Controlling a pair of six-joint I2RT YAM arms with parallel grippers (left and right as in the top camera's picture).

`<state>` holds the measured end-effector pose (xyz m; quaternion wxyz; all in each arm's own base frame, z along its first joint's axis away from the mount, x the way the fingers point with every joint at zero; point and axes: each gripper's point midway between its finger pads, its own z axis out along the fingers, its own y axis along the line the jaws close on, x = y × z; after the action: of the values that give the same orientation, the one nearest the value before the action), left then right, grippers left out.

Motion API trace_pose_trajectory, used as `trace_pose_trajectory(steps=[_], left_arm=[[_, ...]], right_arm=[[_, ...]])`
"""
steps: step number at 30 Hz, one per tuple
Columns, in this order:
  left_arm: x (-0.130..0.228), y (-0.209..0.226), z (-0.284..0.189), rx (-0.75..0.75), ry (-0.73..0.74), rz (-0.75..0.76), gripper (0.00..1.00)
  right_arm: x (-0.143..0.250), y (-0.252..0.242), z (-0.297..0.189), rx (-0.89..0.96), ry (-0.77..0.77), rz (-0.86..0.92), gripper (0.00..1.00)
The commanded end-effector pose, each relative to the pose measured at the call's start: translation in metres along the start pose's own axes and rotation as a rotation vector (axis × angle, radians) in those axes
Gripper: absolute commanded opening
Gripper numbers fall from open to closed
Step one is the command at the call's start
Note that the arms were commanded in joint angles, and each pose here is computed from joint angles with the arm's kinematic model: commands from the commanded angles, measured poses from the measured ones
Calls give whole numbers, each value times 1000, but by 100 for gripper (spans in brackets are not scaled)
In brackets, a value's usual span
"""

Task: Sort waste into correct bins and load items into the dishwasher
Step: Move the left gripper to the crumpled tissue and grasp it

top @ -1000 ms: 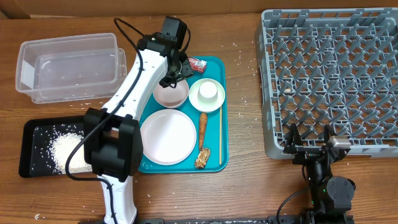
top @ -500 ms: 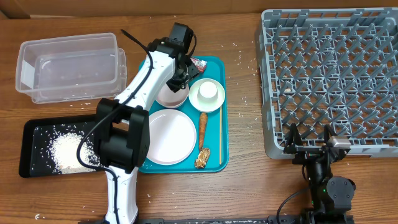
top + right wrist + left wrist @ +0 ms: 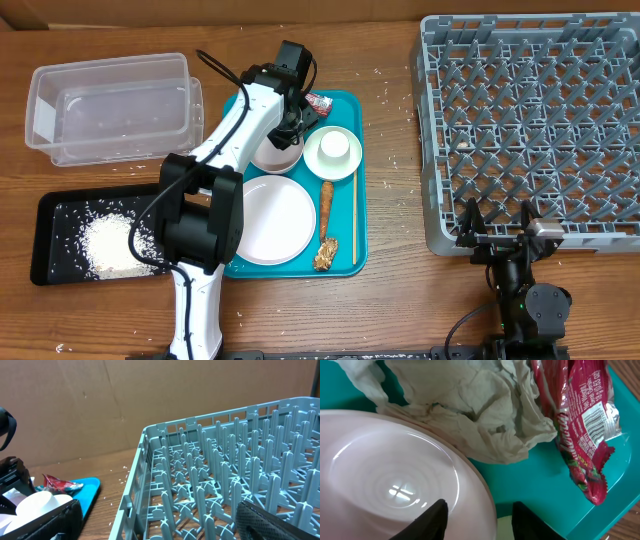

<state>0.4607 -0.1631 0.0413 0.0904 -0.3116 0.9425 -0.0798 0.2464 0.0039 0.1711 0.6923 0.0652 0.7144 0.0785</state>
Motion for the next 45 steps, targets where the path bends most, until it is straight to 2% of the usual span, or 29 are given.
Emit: trace_pose_trajectory(steps=[1, 17, 26, 30, 31, 33, 34, 39, 41, 45], left_arm=[[3, 7, 8, -42, -4, -9, 41], [6, 15, 6, -76, 12, 17, 39], [-1, 3, -33, -75, 12, 69, 39], [-3, 0, -49, -77, 14, 69, 48], [-4, -2, -52, -71, 8, 75, 55], [-17, -7, -59, -61, -52, 117, 75], [-26, -9, -63, -63, -93, 134, 79], [-84, -20, -82, -59, -317, 297, 82], [-99, -18, -83, -62, -344, 358, 78], [-116, 12, -75, -110, -315, 314, 75]], right_arm=[[2, 2, 0, -9, -3, -4, 100], [2, 2, 0, -9, -3, -4, 100], [2, 2, 0, -9, -3, -4, 100], [2, 2, 0, -9, -3, -4, 100], [2, 2, 0, -9, -3, -4, 100], [2, 2, 0, -9, -4, -4, 100], [2, 2, 0, -9, -3, -4, 100], [2, 2, 0, -9, -3, -4, 100], [2, 2, 0, -9, -4, -4, 100], [2, 2, 0, -9, -3, -4, 100]])
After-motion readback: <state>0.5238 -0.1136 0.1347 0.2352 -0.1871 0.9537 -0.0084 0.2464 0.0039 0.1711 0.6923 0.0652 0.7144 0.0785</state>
